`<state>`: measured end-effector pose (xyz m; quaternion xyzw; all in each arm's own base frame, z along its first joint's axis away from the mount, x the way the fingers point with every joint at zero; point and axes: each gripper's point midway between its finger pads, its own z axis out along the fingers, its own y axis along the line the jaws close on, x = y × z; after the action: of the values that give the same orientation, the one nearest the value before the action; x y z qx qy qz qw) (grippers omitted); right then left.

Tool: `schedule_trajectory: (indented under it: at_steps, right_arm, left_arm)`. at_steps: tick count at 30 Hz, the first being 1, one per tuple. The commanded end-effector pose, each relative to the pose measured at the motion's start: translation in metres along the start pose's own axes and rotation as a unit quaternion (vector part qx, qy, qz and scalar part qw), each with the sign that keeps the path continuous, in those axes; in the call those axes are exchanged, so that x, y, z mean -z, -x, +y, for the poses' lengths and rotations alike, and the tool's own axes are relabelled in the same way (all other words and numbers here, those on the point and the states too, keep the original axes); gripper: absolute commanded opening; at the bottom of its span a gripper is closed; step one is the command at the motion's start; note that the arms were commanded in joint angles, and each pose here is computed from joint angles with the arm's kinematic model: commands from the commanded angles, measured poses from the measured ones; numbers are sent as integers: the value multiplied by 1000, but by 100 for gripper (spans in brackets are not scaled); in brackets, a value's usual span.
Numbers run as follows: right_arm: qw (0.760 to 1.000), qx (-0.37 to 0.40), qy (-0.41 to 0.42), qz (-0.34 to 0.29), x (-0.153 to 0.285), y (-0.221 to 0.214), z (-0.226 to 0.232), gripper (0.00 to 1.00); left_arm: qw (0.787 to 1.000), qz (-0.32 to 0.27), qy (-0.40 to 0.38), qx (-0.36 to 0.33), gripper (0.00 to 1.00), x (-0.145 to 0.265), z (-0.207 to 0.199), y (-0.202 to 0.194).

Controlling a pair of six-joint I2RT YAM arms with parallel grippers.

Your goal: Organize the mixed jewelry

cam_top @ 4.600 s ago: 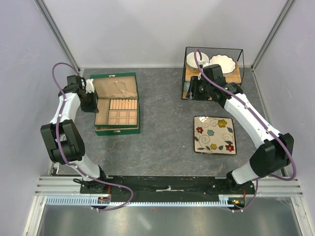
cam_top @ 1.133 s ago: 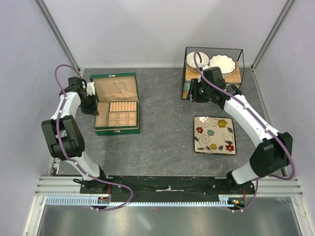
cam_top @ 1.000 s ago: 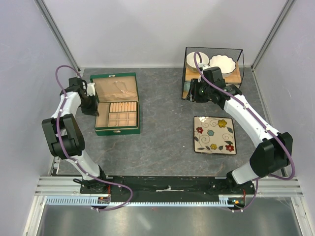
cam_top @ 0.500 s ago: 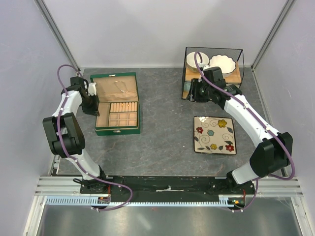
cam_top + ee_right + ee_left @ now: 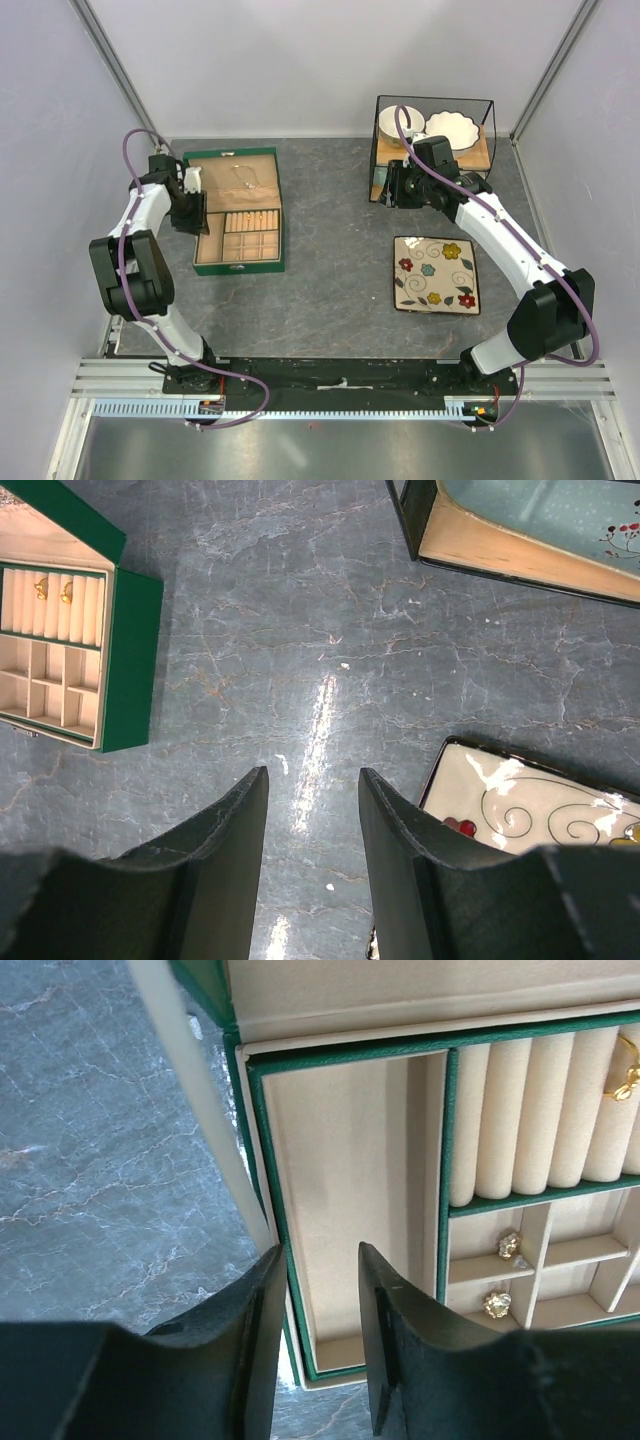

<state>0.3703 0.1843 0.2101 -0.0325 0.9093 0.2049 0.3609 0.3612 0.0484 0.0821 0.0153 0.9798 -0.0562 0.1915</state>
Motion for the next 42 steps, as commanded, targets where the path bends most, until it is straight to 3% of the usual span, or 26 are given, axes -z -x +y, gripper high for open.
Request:
schedule_trajectory:
  at_steps: [1, 15, 22, 27, 29, 38, 42]
  right_arm:
    - [1000, 3, 14, -26, 9, 10, 5, 49]
    - [999, 11, 27, -31, 14, 14, 10, 53]
    - [998, 25, 37, -33, 17, 14, 14, 75]
    - [998, 29, 44, -31, 17, 14, 16, 88]
    - [998, 31, 46, -29, 16, 13, 16, 89]
    - [998, 37, 50, -25, 13, 11, 16, 96]
    - [998, 38, 50, -20, 10, 8, 16, 97]
  left_arm:
    - [998, -43, 9, -34, 43, 18, -1, 19]
    - [984, -155, 8, -82, 47, 92, -18, 44]
    - [958, -228, 25, -171, 61, 141, -22, 80]
    - [926, -270, 39, -262, 67, 164, -25, 113]
    - [904, -298, 52, -303, 69, 174, -28, 131]
    - [850, -303, 52, -428, 75, 147, -46, 184]
    - [838, -287, 61, -460, 76, 125, -53, 197]
